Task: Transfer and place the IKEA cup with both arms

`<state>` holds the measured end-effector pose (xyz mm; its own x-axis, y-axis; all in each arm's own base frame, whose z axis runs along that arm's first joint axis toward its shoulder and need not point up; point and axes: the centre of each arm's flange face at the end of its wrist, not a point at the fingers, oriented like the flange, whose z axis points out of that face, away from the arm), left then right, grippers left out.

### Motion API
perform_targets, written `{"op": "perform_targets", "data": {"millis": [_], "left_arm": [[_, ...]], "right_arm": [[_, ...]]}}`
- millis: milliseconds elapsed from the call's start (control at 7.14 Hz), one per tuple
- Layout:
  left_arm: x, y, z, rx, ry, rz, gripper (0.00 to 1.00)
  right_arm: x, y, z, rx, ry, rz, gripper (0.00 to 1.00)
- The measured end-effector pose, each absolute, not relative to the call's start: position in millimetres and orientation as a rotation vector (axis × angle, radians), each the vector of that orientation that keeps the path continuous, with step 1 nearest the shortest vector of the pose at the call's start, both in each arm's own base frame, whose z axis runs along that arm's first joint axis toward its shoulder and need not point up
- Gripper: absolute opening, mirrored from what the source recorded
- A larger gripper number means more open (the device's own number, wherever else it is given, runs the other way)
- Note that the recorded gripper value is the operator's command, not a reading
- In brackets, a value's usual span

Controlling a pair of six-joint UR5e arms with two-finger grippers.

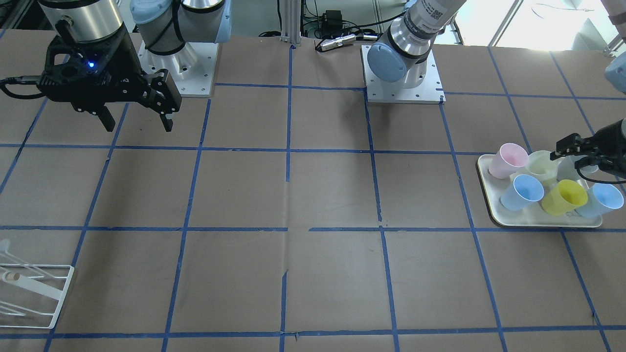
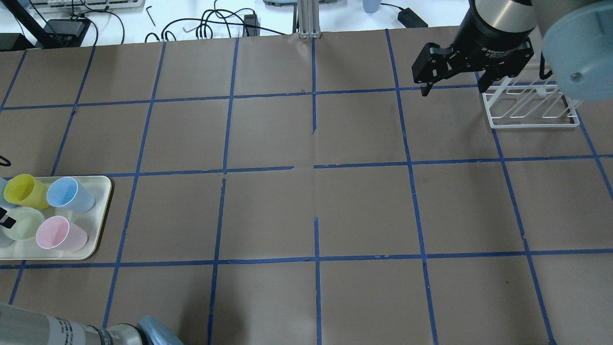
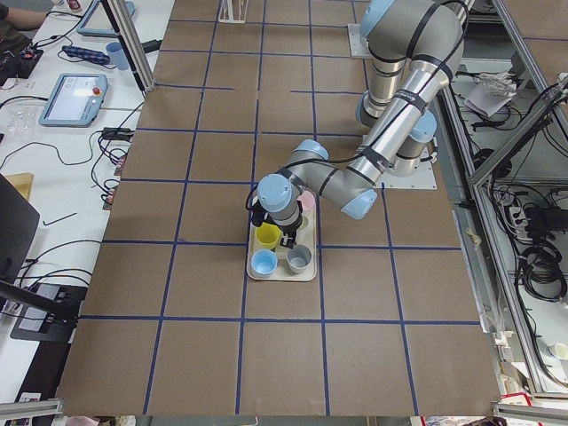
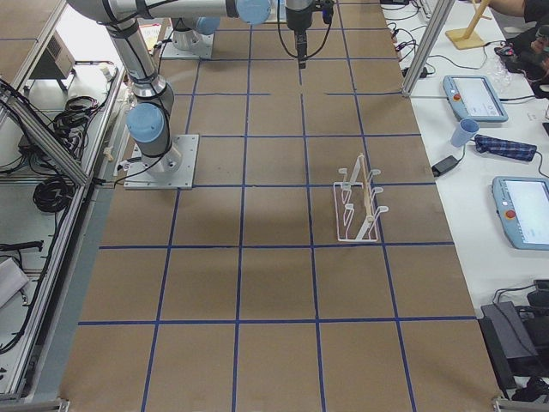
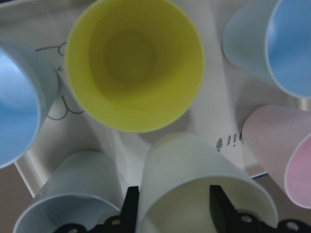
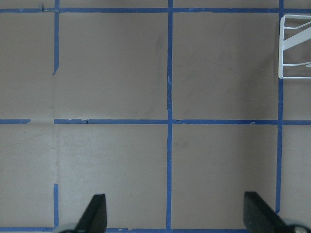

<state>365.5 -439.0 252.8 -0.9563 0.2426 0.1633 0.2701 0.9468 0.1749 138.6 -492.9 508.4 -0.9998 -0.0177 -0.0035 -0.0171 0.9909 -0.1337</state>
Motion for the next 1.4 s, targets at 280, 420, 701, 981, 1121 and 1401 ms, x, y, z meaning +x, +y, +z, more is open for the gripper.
{"op": "perform_targets", "data": {"millis": [280, 420, 701, 981, 1121, 1401], "left_arm": [[365.9, -439.4, 253.9, -0.392, -2.961, -0.295, 0.96], [366.1, -439.8, 255.6, -0.393, -2.962, -0.295, 0.96], [368.6, -439.8, 259.7, -0.389, -2.968, -0.289, 0.97], [375.2, -436.2, 265.9, -0.376, -2.976, -0.279, 0.99], [374.1, -435.5, 277.2, -0.378, -2.984, -0.272, 0.99], [352.1, -452.5, 320.9, -0.414, -3.003, -0.257, 0.99]], "right_arm": [[138.6, -493.4, 508.5, -0.027, 3.13, -0.212, 1.0], [138.6, -493.4, 508.4, -0.027, 3.129, -0.213, 1.0], [138.7, -493.2, 509.0, -0.027, 3.128, -0.217, 1.0], [138.7, -493.3, 509.7, -0.027, 3.128, -0.221, 1.0], [138.7, -493.4, 509.8, -0.026, 3.128, -0.221, 1.0], [138.7, -493.4, 509.9, -0.027, 3.127, -0.222, 1.0]]}}
